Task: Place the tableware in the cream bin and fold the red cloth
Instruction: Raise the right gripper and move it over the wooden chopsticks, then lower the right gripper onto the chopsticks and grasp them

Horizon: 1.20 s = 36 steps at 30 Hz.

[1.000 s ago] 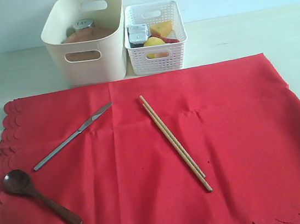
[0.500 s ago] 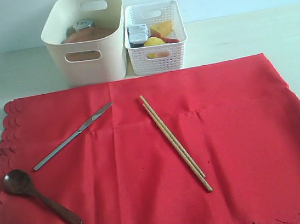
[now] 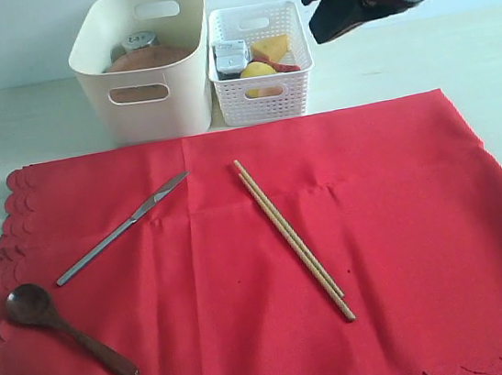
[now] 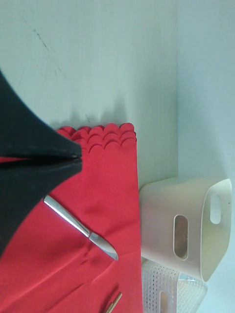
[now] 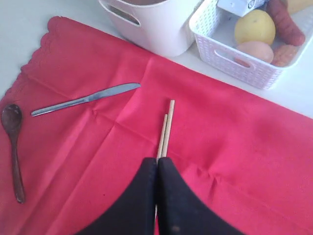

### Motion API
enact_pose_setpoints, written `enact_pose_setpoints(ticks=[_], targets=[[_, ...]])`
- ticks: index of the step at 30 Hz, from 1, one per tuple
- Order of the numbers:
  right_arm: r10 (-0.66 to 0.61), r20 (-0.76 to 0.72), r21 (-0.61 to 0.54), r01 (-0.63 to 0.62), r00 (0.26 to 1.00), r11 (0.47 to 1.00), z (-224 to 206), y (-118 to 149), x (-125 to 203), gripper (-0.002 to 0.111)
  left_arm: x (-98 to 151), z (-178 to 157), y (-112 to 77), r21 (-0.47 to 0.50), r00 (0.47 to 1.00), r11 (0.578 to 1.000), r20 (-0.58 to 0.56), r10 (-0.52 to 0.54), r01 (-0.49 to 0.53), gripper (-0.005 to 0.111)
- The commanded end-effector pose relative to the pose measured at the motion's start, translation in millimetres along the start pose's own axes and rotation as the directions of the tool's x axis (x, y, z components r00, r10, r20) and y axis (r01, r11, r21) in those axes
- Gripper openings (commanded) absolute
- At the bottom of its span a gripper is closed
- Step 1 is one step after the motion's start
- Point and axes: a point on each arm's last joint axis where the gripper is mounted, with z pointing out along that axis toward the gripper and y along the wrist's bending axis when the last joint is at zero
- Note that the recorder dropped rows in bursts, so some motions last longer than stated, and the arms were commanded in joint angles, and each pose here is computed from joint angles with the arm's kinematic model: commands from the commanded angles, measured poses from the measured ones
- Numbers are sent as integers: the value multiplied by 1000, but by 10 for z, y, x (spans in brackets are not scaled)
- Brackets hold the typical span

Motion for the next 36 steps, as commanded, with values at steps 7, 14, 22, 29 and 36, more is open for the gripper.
enact_pose_setpoints(ticks=[7, 14, 22, 29, 36], targets=[[-2, 2, 10, 2, 1000, 1000, 65, -26, 86, 0, -20, -6, -5, 8, 1000, 1000, 18, 0, 0, 1], [-1, -145, 84, 13, 989, 996, 316, -187, 196, 0, -20, -6, -5, 8, 1000, 1000, 18, 0, 0, 1], [37, -274, 150, 4, 961, 989, 595, -345, 623, 0, -20, -6, -5, 8, 1000, 1000, 18, 0, 0, 1], [63, -319, 84, -38, 946, 996, 774, -315, 926, 22, -20, -6, -5, 8, 1000, 1000, 18, 0, 0, 1], [-53, -371, 25, 66, 927, 997, 1070, -96, 1012, 34, -20, -6, -5, 8, 1000, 1000, 18, 0, 0, 1]])
